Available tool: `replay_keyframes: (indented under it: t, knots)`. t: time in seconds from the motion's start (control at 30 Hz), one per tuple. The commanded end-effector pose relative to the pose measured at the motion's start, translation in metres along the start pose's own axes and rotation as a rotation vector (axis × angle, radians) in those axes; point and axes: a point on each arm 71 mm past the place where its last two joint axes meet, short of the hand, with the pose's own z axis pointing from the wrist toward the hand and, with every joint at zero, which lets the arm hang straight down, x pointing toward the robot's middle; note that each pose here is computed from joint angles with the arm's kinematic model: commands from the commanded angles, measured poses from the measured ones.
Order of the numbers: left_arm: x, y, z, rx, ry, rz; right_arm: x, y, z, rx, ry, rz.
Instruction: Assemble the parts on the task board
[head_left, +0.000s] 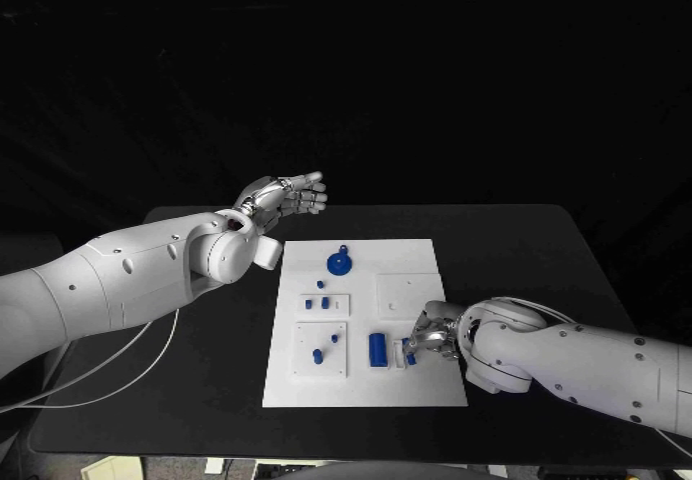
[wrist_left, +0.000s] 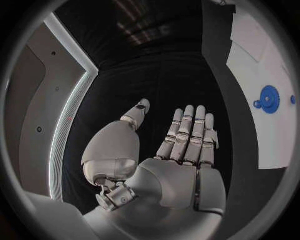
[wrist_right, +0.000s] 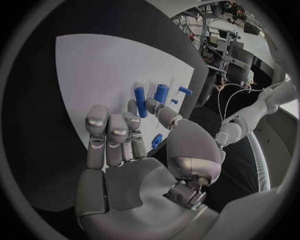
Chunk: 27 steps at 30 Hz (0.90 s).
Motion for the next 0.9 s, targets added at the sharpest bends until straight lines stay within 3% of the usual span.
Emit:
replay_keyframes:
  t: [0.03,0.9]
  knots:
    - [0.0028,-0.0016,0.0007,0.009,0.015,-0.007,0.0026,0.0016,0.0013,-0.005,0.03,0.027]
    - [0.0035,-0.0017,0.0008,0.009,0.017,-0.007,0.0079,0.0035,0.0104,0.011,0.07,0.006]
